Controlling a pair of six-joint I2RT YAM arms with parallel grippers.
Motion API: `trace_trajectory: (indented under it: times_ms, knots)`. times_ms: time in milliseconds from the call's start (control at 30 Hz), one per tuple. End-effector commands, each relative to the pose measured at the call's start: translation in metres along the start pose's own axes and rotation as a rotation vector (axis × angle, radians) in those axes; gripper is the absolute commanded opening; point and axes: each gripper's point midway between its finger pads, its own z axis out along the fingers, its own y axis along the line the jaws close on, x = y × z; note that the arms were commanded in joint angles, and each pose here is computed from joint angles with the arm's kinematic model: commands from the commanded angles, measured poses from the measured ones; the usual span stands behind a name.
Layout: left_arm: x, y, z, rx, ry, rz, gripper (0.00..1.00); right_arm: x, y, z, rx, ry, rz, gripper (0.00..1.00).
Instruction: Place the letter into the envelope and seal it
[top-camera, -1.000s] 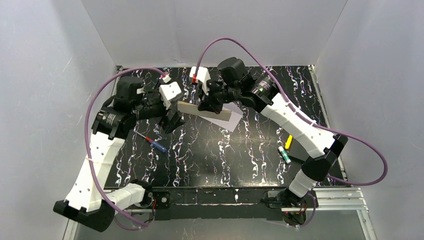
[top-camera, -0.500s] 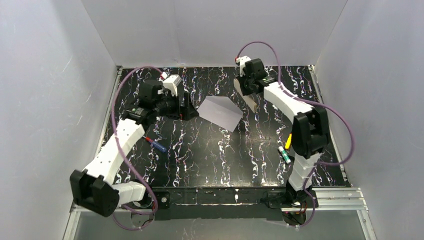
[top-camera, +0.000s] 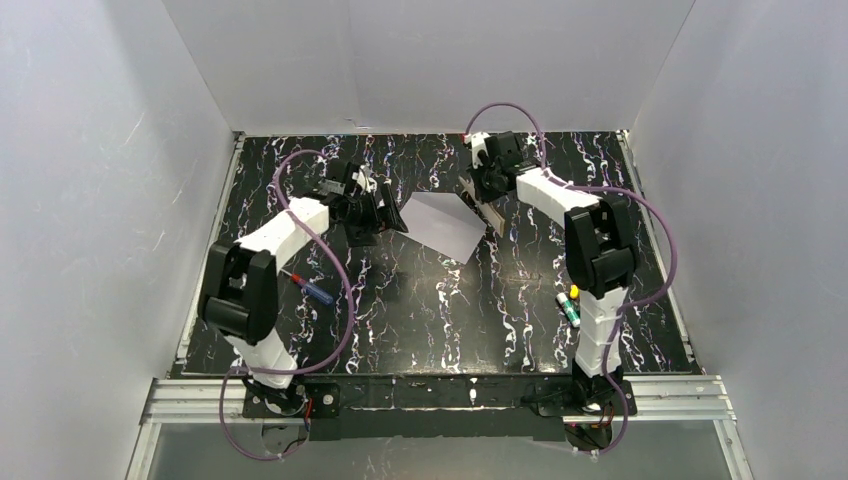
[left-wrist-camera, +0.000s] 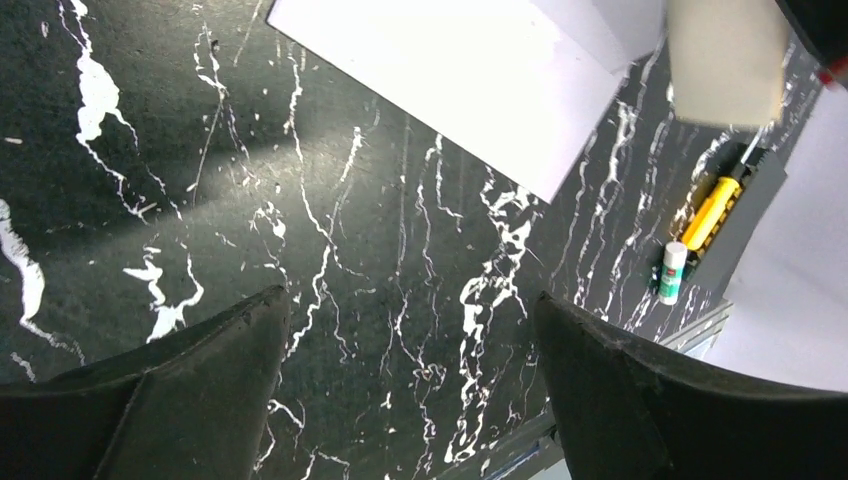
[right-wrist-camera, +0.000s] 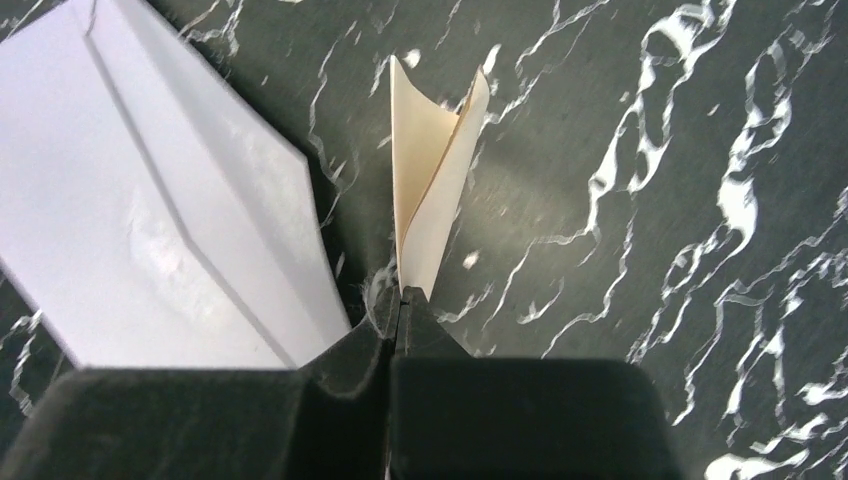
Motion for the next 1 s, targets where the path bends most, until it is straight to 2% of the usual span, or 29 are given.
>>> trace_trajectory:
  times_ms: [0,167,333,400,567,667,767,833,967]
  knots:
    - [-0.01,-0.002,0.016,0.001,0.018,-0.045,0.88,0.002,0.024,-0.036,-0.092,-0.008,0.085,0.01]
    - [-0.014,0.0,0.041,0.006,0.07,-0.054,0.85,0.029,0.054,-0.053,-0.172,0.018,0.17,0.01]
    - [-0.015,0.003,0.054,0.003,0.099,-0.045,0.84,0.038,0.094,-0.079,-0.273,-0.01,0.198,0.01]
    - [-0.013,0.007,0.058,-0.002,0.112,-0.044,0.83,0.038,0.112,-0.093,-0.34,-0.038,0.215,0.01]
    - [0.0,0.027,0.068,-0.06,0.14,-0.044,0.72,0.022,0.14,-0.123,-0.495,-0.157,0.271,0.01]
    - [0.004,0.028,0.073,-0.046,0.151,-0.046,0.65,0.026,0.136,-0.124,-0.456,-0.13,0.315,0.01]
    - [0.004,0.031,0.072,-0.061,0.148,-0.044,0.63,0.036,0.102,-0.123,-0.223,-0.065,0.374,0.01]
    - [0.002,0.034,0.068,-0.085,0.131,-0.031,0.63,0.022,0.094,-0.134,-0.182,-0.119,0.396,0.01]
    - [0.002,0.038,0.05,-0.119,0.1,0.007,0.63,-0.028,0.108,-0.156,-0.275,-0.302,0.521,0.01]
